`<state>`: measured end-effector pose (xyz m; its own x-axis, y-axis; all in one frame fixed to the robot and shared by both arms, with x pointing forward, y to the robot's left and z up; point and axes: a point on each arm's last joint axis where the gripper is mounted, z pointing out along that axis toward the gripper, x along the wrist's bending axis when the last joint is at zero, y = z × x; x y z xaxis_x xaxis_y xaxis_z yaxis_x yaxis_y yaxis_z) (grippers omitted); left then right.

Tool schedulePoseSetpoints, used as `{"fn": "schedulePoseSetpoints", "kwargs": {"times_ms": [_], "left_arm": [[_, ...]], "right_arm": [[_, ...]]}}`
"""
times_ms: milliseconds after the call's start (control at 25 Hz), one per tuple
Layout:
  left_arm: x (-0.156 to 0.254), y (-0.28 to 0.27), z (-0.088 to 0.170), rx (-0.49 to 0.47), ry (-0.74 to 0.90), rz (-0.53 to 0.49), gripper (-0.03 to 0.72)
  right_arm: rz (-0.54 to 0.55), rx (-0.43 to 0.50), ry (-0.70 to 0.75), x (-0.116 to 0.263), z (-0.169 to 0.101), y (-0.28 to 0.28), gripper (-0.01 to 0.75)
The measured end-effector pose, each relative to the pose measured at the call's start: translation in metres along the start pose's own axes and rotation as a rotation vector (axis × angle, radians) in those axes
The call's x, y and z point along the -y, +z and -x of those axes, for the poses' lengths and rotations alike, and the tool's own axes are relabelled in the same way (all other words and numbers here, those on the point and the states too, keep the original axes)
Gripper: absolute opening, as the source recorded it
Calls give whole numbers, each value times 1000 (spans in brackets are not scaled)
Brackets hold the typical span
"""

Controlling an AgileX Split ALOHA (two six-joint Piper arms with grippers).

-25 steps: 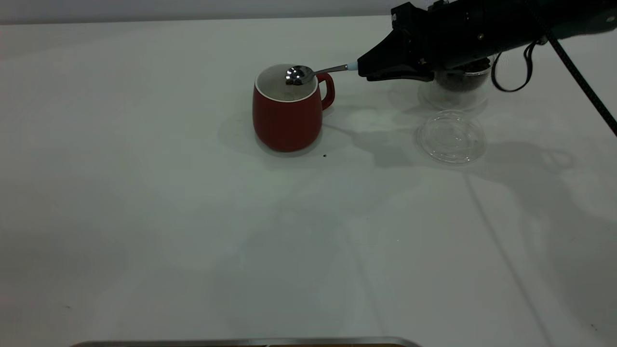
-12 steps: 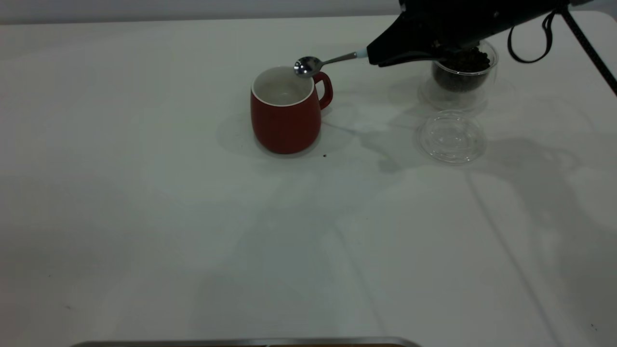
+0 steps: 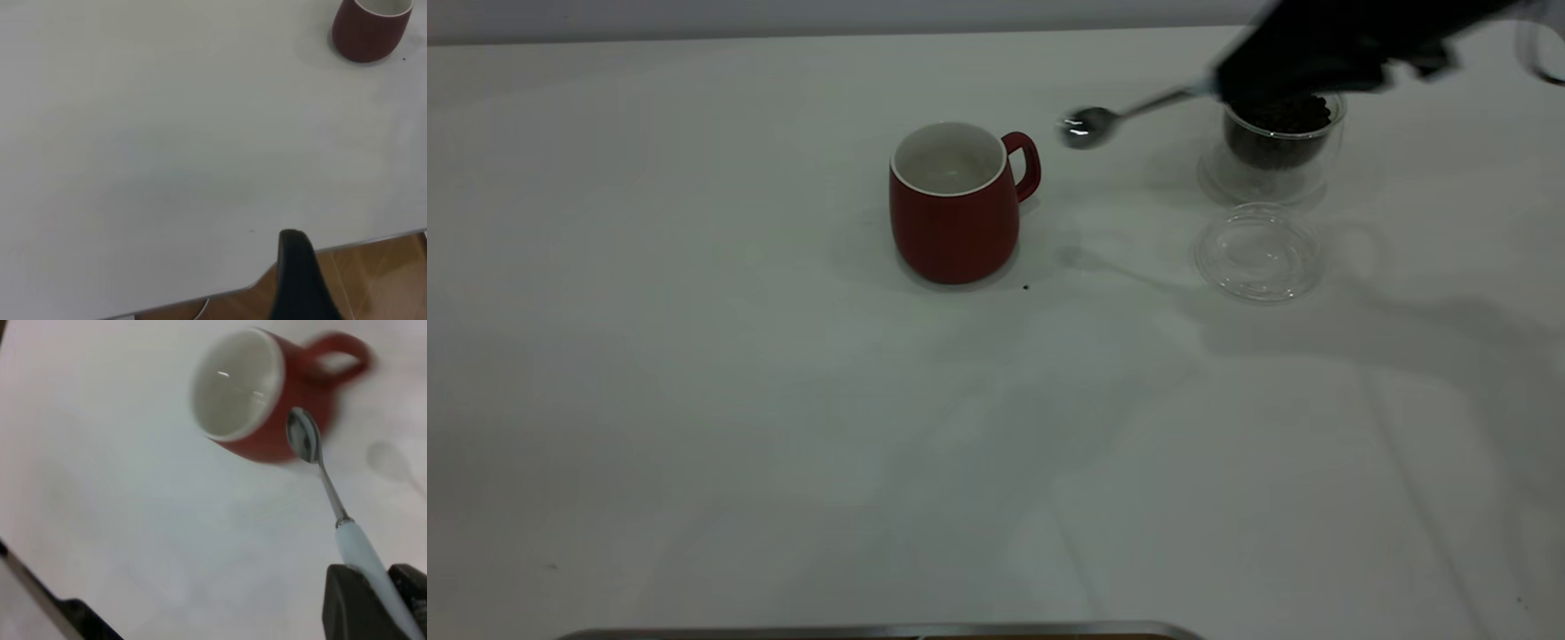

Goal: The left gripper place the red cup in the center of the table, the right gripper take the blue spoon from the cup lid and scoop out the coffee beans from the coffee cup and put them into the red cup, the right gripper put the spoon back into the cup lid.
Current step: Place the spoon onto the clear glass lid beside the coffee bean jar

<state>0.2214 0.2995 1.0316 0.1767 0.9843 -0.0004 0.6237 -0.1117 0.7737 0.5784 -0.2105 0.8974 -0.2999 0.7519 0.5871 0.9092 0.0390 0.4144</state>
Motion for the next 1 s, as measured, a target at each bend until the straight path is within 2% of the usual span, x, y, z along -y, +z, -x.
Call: {"fn": "schedulePoseSetpoints", "kwargs": {"times_ms": [160, 320, 400, 680, 1000], "left_arm": [[0, 0, 0, 0, 0, 0, 516], [0, 0, 0, 0, 0, 0, 516], [0, 0, 0, 0, 0, 0, 516], [0, 0, 0, 0, 0, 0, 516], [0, 0, 0, 0, 0, 0, 516]], "right_arm": [[44, 66, 179, 34, 15, -26, 107], [111, 86, 435, 67, 34, -36, 107], [149, 92, 513, 80, 42, -41, 107], [170, 88, 594, 93, 61, -44, 107], [78, -32, 649, 104, 82, -8, 107]]}}
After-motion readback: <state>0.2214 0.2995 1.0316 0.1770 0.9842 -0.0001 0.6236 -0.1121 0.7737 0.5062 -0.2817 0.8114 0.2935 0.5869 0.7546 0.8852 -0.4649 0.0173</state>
